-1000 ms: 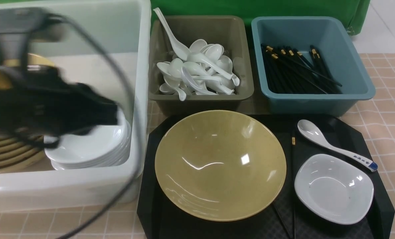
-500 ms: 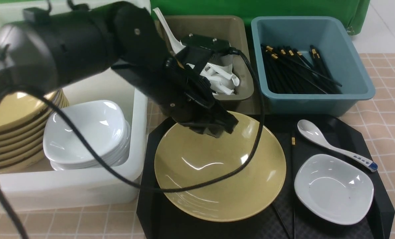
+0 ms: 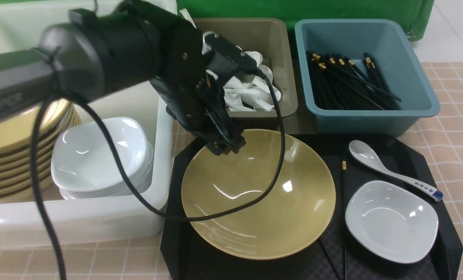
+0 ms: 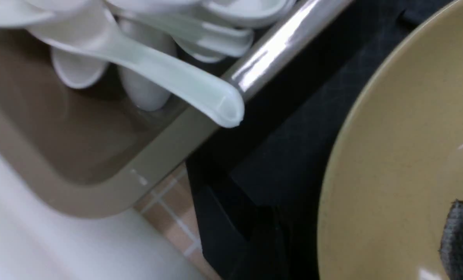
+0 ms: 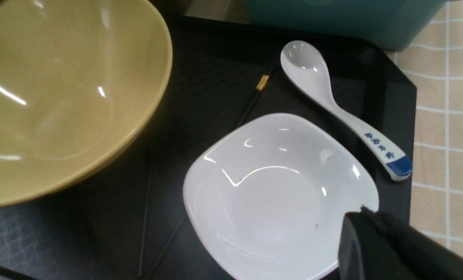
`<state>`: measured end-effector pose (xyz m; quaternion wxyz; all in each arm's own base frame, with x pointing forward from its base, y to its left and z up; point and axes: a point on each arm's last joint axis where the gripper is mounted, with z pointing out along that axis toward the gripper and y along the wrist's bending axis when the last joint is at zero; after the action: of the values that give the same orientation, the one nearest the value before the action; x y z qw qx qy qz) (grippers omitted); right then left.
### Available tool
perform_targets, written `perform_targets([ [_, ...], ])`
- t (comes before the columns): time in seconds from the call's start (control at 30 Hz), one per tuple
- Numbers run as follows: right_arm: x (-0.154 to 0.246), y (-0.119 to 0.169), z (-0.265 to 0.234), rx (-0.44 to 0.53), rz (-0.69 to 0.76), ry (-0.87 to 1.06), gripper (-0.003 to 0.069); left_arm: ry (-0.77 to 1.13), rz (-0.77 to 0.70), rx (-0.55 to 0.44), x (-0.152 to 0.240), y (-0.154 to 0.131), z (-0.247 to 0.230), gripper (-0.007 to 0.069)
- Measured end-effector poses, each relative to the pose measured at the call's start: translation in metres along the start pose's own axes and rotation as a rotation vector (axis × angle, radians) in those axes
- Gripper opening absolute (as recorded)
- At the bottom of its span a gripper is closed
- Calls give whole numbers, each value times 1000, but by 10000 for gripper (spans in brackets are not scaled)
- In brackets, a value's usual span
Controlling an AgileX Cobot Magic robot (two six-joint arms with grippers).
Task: On brown table put chopsticks spoon bowls plates into blue grey white boxes.
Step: 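Grasp the large bowl on the tray by its rim, then place the tan bowl onto the bowl stack in the left bin with the left gripper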
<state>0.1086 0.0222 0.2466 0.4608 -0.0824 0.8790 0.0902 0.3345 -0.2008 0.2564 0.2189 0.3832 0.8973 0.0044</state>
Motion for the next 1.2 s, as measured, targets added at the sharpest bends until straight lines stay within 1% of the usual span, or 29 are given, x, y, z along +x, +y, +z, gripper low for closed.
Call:
perform_targets([
  [0.17,0,0,0,0,0,0,41,48,-2,23,1,-4,31,494],
  [0.23,0,0,0,0,0,-1,41,71,-26,56,3,-8,43,474],
  [0.33,0,0,0,1,0,-2,43,81,-56,90,4,-11,48,381],
  [0.37,0,0,0,1,0,-2,43,79,-60,95,3,-12,48,372],
  [0.4,0,0,0,1,0,-2,44,78,-60,95,3,-12,47,297],
  [0.47,0,0,0,1,0,-2,45,70,-70,103,3,-12,44,204],
  [0.53,0,0,0,1,0,-2,47,41,-99,125,0,-13,29,120],
  [0.63,0,0,0,1,0,-2,47,-38,-131,142,-4,-13,-1,32],
  [0.7,0,0,0,1,0,-2,47,-96,-138,139,-7,-12,-21,14],
  [0.8,0,0,0,1,0,-2,48,-223,-124,94,-6,-6,-69,11],
  [0.83,0,0,0,1,0,-2,48,-232,-125,93,-6,-5,-72,10],
  [0.87,0,0,0,1,0,-2,50,-316,-135,77,-4,-2,-101,11],
  [0.9,0,0,0,1,0,-2,51,-365,-142,65,-2,0,-116,11],
  [0.93,0,0,0,1,0,-2,52,-439,-157,45,2,4,-140,11],
  [1.03,0,0,0,1,0,-2,55,-570,-232,-35,20,25,-186,9],
  [1.1,0,0,0,-2,-2,-2,57,-640,-344,-158,43,54,-216,9],
  [1.13,0,0,0,-3,-2,-2,57,-649,-373,-179,48,59,-221,9],
  [1.2,0,1,0,-10,-7,-1,59,-660,-520,-330,76,92,-239,9],
])
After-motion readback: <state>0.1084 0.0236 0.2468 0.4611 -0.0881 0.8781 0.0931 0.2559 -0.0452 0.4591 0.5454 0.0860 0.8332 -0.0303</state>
